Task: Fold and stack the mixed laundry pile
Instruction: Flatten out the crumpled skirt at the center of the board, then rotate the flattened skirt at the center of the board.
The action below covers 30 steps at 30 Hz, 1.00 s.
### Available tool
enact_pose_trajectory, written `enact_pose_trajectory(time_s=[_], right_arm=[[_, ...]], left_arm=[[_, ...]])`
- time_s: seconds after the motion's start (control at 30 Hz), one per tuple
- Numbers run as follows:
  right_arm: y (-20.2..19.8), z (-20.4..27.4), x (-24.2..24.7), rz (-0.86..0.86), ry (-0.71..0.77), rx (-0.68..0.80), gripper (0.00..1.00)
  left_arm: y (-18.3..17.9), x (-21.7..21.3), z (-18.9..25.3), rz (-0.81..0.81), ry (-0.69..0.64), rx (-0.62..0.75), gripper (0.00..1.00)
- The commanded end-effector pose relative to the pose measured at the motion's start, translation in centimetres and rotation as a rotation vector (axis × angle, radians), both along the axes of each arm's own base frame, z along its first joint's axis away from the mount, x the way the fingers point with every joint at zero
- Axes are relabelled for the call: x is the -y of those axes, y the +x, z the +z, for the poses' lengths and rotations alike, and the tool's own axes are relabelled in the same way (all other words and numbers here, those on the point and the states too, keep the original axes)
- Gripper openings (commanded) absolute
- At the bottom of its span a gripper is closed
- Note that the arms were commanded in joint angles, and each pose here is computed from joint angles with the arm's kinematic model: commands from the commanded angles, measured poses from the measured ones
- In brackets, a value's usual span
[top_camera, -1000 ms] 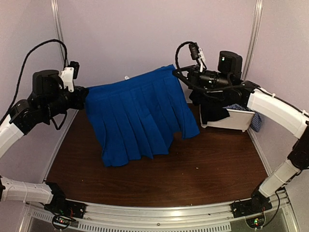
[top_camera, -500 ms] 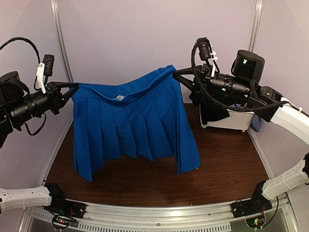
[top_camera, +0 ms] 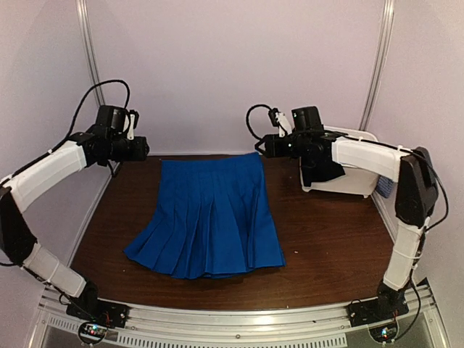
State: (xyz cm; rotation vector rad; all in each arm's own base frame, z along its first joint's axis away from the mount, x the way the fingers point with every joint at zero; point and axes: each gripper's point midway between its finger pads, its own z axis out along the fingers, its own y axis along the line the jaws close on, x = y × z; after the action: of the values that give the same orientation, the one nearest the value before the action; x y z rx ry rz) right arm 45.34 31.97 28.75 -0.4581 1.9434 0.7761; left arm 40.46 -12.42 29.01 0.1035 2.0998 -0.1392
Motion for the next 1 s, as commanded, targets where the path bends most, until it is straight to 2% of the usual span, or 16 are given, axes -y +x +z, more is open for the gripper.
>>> enact_pose_trajectory(time_s=[0.0, 0.1, 0.2, 0.37, 0.63, 0.87, 0.97], right_arm=[[3.9, -7.8, 2.2, -0.134, -0.136, -0.158, 0.62], [4.3, -8.7, 3.1, -0.173, -0.185, -0.148, 0.72], [3.7, -9.5, 2.3, -0.109, -0.183, -0.143, 0.72], [2.1, -13.5, -0.7, 0.071, -0.177, -0.226, 0.62], [1.1, -21.3, -0.8, 0.120, -0.285, -0.354, 0.55], [-2.5, -26.8, 0.6, 0.135, -0.335, -0.478, 0.51], [-4.5, -27.9, 0.6, 0.145, -0.338, -0.514, 0.50]], left_arm=[[4.5, -3.0, -4.5, 0.130, -0.023, -0.073, 0.56], [4.2, -2.2, -5.8, 0.094, -0.036, -0.094, 0.84], [2.9, -1.4, -6.7, 0.063, -0.003, -0.104, 0.87], [0.8, 1.6, -10.1, -0.014, -0.031, -0.175, 0.82], [-2.2, 6.4, -19.2, -0.114, -0.069, -0.364, 0.71], [-1.9, 5.7, -23.9, -0.056, -0.025, -0.459, 0.55], [-0.9, 5.3, -25.9, -0.034, -0.012, -0.504, 0.44]])
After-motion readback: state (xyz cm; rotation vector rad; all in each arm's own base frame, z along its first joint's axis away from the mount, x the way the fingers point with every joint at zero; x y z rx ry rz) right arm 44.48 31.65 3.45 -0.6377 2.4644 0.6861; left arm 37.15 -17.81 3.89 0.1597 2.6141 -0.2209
